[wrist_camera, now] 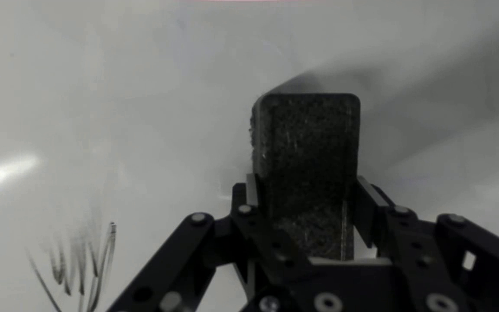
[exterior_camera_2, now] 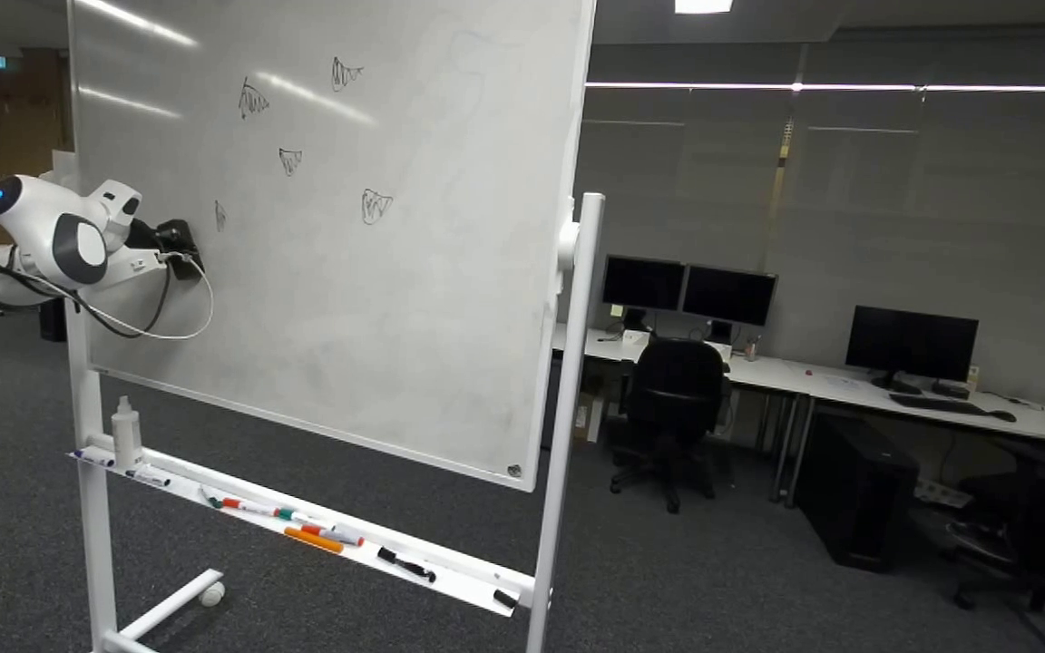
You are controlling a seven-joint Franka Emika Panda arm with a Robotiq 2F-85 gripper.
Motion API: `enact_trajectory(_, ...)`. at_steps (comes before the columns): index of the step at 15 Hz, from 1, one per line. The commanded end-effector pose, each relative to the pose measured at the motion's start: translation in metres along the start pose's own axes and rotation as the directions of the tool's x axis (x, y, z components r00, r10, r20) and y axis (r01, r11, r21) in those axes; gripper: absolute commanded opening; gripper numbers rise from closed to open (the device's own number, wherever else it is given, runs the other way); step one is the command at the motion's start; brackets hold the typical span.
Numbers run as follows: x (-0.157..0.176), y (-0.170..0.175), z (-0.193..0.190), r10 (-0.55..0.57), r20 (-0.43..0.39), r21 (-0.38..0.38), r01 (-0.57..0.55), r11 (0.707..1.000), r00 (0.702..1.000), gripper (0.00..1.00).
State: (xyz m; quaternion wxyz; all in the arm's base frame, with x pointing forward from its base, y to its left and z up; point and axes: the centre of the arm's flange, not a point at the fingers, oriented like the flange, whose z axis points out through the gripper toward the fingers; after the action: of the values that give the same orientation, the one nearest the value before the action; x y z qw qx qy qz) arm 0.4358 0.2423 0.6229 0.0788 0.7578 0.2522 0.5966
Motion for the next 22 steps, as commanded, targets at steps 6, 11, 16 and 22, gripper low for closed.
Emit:
enact_trajectory(6, 0.013, 0.125, -0.041, 0.169, -0.056, -0.171, -0.177, 0.969, 0.984, 0.3)
enact_trajectory(11, 0.004, 0.203, -0.07, 0.28, -0.116, -0.278, -0.302, 0.912, 0.953, 0.3)
enact_trajectory(16, 0.003, 0.194, -0.053, 0.264, -0.088, -0.267, -0.278, 0.923, 0.96, 0.3)
enact_trajectory(22, 0.012, 0.098, -0.011, 0.14, 0.029, -0.133, -0.135, 0.982, 0.99, 0.3)
